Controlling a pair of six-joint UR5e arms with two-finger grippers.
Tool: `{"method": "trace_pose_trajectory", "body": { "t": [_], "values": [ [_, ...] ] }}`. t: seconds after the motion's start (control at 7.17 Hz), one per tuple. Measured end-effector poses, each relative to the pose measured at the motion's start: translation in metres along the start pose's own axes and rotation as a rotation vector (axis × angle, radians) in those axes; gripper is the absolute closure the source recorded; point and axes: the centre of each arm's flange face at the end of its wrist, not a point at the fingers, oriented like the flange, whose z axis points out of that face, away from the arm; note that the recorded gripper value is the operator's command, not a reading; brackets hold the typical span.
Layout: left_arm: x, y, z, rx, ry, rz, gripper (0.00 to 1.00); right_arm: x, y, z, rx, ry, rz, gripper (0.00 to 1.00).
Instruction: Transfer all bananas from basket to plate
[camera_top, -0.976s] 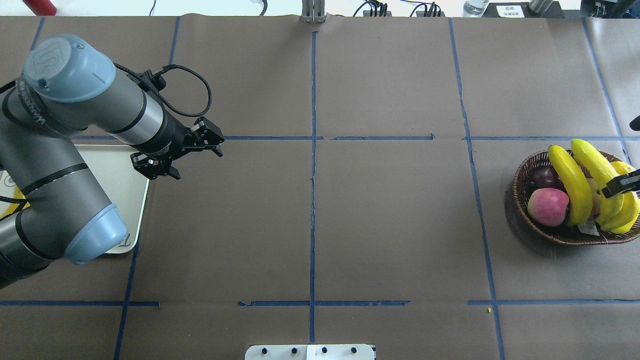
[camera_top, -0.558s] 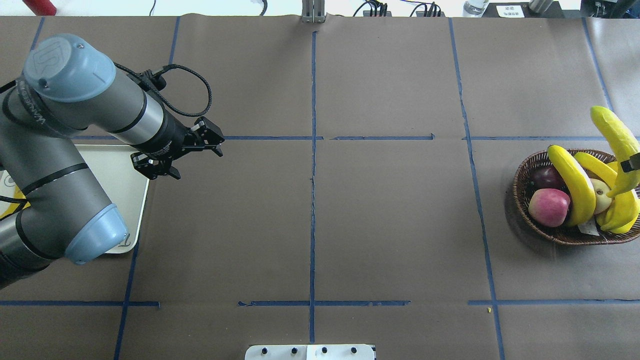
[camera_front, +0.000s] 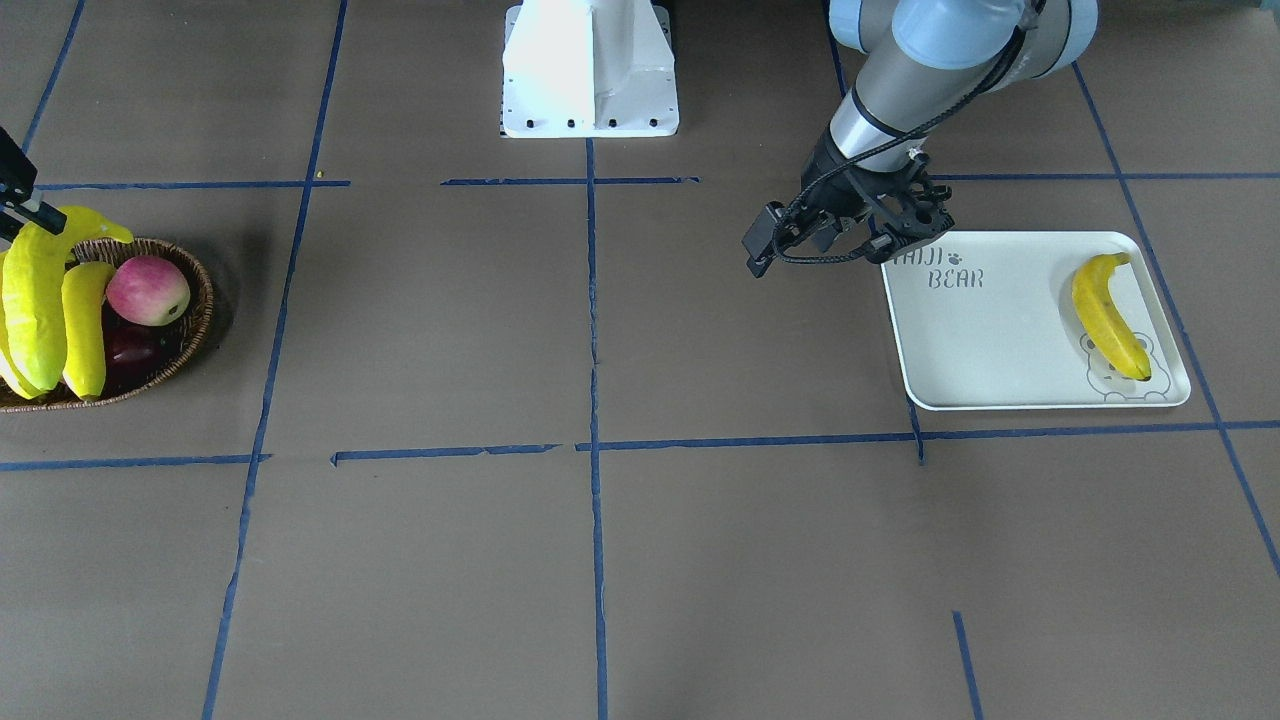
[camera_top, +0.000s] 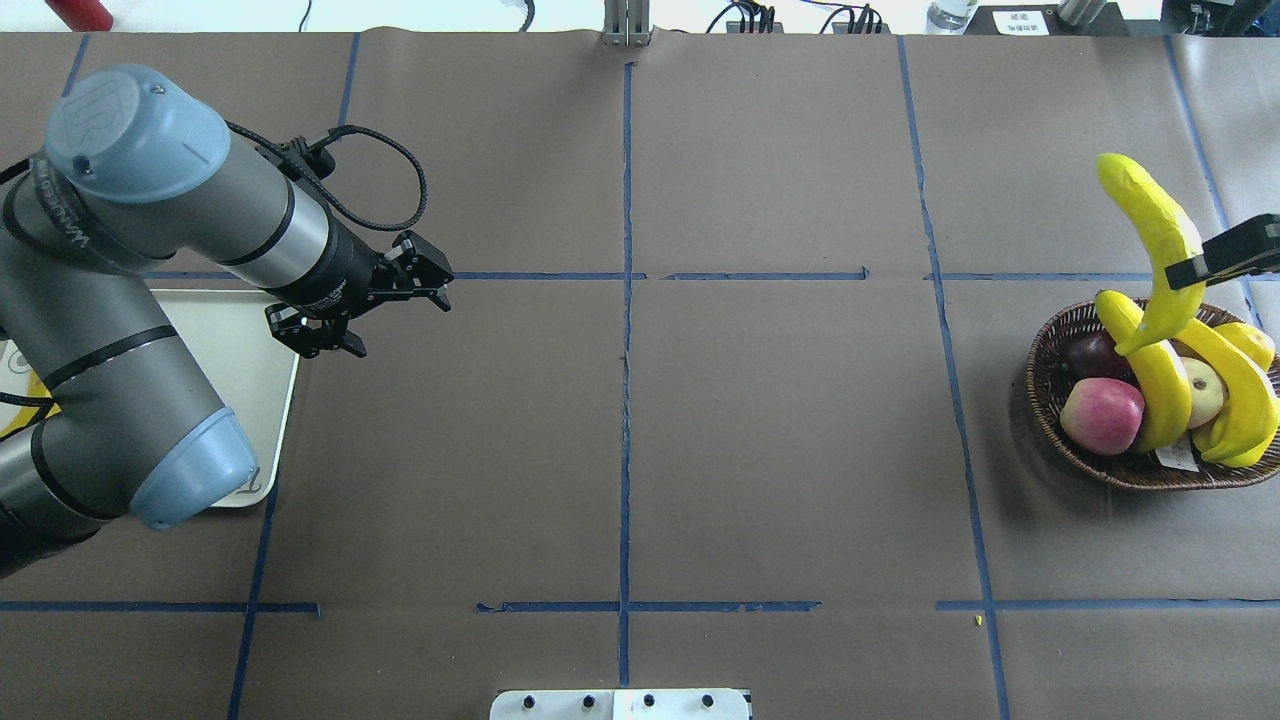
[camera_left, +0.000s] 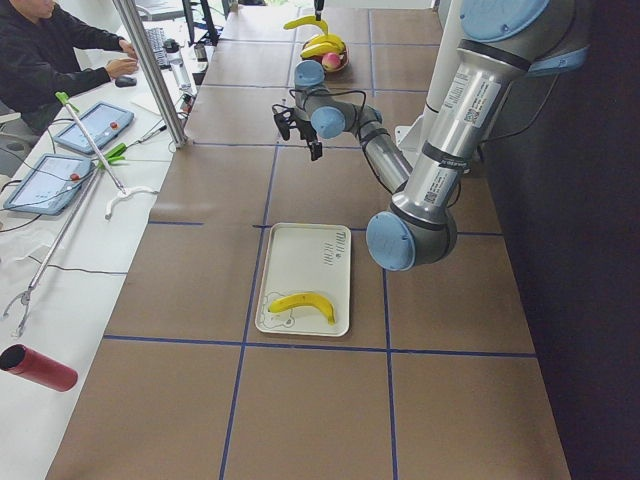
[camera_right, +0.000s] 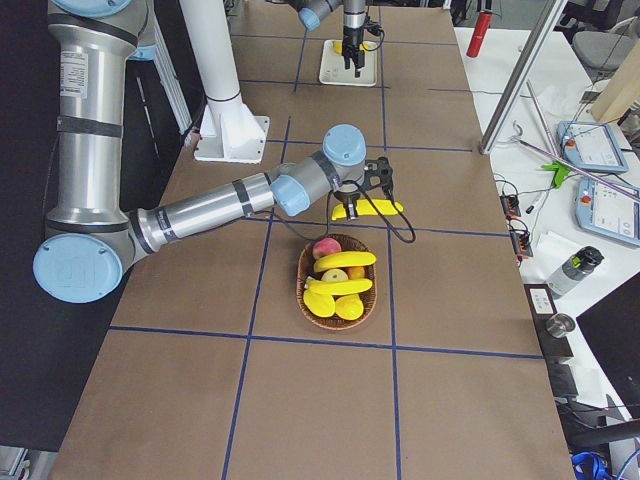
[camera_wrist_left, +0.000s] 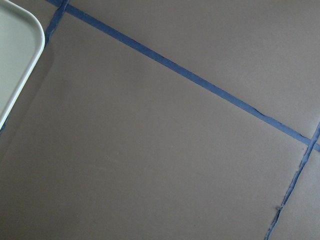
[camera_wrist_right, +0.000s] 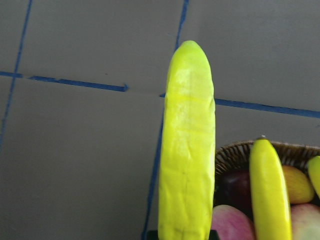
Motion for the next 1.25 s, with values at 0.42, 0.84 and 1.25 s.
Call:
{"method": "trace_pose_trajectory", "body": {
  "t": [0.42,0.84,1.25],
  "values": [
    [0.024,0.018,-0.023,-0.019,0.231,0.015,0.03,-0.152,-0.025,0.04,-0.018,-0.089,0.075,0.99],
    [0.059,0.033,-0.049,-0.022,0.404,0.021,0.03,-0.301,0.025,0.117,0.048,-0.127,0.076,0.99],
    [0.096,0.049,-0.06,-0.045,0.46,0.024,0.03,-0.365,0.072,0.154,0.064,-0.169,0.026,0.99]
  ]
}}
